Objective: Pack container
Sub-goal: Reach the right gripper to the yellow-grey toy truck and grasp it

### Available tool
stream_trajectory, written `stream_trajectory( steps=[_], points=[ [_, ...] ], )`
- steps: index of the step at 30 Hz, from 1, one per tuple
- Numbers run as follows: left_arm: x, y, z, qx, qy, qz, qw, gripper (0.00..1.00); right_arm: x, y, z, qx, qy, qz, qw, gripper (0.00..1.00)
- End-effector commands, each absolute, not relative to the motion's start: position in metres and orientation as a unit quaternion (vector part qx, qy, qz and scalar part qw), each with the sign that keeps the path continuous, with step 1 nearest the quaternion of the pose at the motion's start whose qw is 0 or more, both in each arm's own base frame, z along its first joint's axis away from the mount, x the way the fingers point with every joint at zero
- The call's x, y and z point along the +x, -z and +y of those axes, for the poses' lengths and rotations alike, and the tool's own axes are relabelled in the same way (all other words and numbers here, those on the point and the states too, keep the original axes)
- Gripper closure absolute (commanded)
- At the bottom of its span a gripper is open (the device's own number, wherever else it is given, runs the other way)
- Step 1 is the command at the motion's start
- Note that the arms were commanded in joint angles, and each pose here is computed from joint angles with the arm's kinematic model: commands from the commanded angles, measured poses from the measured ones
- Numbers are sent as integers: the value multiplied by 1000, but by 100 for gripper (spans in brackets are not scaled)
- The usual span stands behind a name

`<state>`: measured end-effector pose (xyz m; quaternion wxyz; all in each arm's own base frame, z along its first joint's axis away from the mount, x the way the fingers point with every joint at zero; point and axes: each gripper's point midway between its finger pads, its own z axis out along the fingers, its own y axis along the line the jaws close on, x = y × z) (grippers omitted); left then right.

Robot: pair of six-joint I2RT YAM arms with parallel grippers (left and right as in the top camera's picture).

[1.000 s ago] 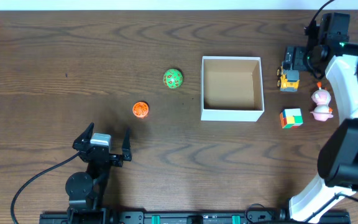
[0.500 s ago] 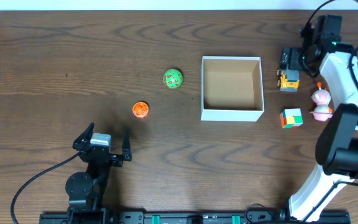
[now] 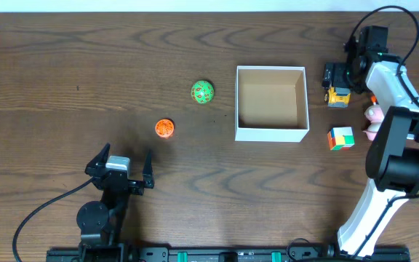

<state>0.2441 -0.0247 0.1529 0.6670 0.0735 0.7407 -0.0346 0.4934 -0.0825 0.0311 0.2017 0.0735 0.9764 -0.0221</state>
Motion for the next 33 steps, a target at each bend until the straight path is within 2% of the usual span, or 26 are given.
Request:
stream_trajectory(
  steps=[1,4,6,12,16,18,25,33],
  points=[
    [243,-136,-25,75,36,757,648,2,500,-34,-89,77,32,974,212,1],
    [243,-136,-25,75,36,757,648,2,503,-35,-90,77,33,972,219,7],
    [243,-136,-25,75,36,757,648,2,504,-36,-90,78,33,972,221,20],
    [243,-136,-25,75,36,757,648,2,505,-37,-90,92,30,970,224,41],
    [243,-136,-25,75,36,757,648,2,505,-36,-90,116,24,967,224,42],
    [243,-136,-25,75,36,757,648,2,504,-36,-90,133,20,966,223,37],
    [243,-136,-25,75,36,757,648,2,502,-35,-88,170,12,961,218,38],
    [243,-136,-25,75,36,757,648,2,496,-32,-88,172,11,963,206,49]
  ],
)
